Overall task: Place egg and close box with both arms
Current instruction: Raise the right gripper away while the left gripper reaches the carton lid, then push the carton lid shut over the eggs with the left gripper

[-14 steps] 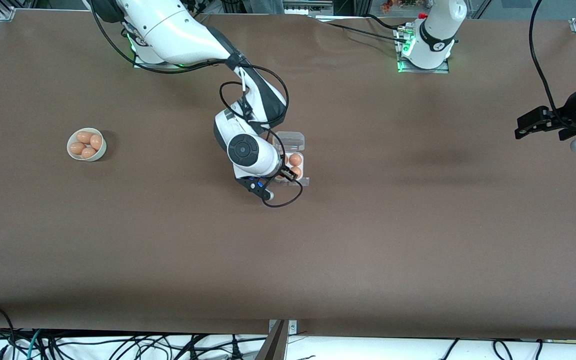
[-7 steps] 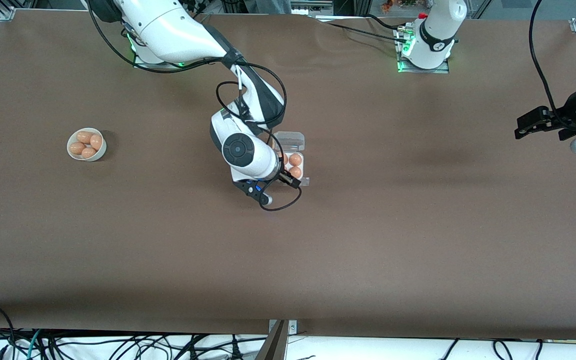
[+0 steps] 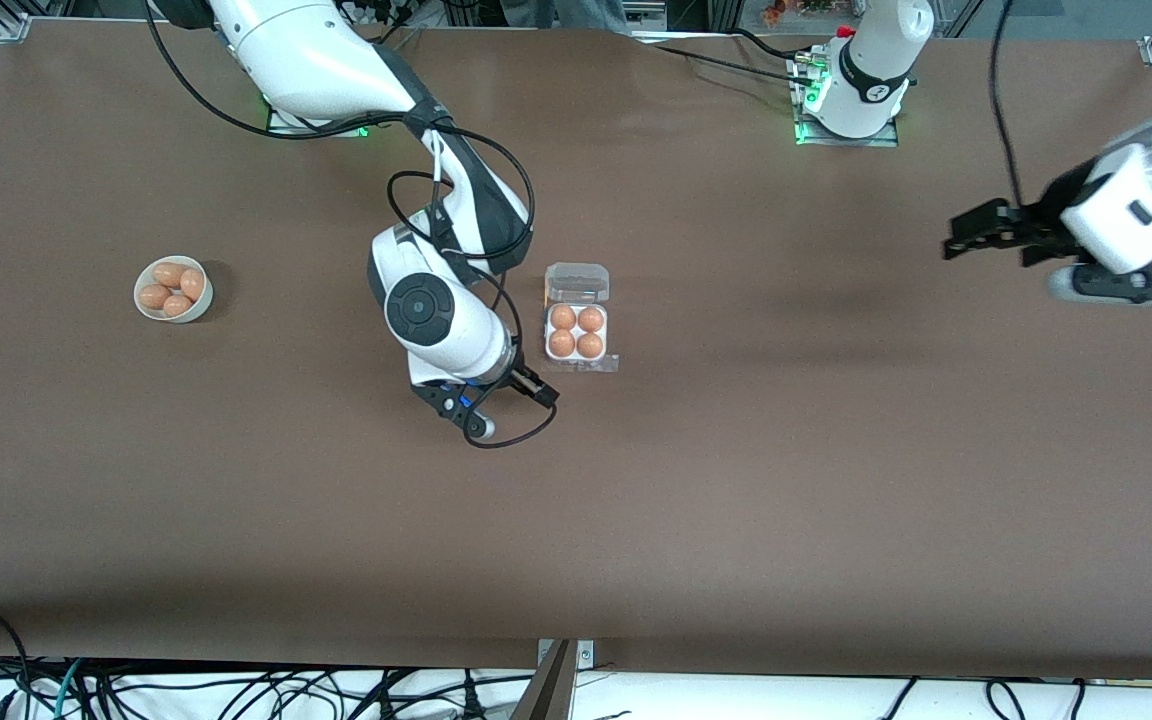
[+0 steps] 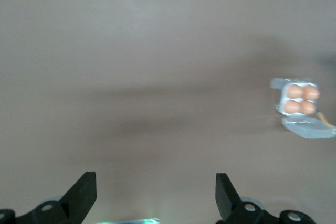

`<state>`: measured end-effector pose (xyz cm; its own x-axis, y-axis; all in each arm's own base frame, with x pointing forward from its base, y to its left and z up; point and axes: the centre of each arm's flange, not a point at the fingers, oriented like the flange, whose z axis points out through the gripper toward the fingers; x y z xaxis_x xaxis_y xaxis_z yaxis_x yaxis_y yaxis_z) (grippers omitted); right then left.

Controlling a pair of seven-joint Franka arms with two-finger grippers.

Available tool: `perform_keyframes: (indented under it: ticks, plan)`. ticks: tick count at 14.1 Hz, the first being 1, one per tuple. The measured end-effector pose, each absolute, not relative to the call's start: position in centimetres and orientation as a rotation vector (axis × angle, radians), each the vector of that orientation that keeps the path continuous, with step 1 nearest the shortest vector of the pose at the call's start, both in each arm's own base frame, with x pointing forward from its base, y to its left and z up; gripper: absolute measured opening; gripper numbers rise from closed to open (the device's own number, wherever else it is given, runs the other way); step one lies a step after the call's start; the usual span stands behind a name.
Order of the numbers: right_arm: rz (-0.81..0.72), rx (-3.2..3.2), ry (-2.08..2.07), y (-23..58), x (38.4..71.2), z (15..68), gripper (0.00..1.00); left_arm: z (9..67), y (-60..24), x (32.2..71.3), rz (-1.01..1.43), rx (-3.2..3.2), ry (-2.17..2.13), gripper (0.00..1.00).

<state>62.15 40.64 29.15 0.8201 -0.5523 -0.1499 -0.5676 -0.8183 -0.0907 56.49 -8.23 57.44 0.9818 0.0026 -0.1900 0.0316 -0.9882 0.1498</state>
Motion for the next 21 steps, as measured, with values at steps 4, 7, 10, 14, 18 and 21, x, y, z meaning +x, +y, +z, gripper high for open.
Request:
perform_keyframes:
  ticks: [4,7,10,14,18,21]
  plan:
    - [0.163,-2.944,0.744,35.9,64.2,31.1,1.0,54.4,-17.0,55.8,-0.419,2.923,-0.002,0.86]
    - [0.12,-3.0,0.59,29.1,65.9,34.0,1.0,52.1,-21.3,55.4,-0.548,2.823,0.063,0.69]
    - [0.092,-3.076,0.39,20.4,65.3,37.4,1.0,48.2,-27.4,54.0,-0.705,2.804,0.071,0.43]
    - [0.043,-3.168,0.188,13.4,62.1,41.4,1.0,40.9,-35.8,51.1,-0.921,2.778,-0.026,0.14]
    - [0.034,-3.182,0.127,8.1,59.4,46.9,1.0,35.4,-39.4,50.6,-1.011,2.776,-0.021,0.09]
    - [0.005,-3.176,0.161,5.3,57.1,52.3,1.0,31.5,-42.7,49.4,-1.049,2.788,-0.016,0.09]
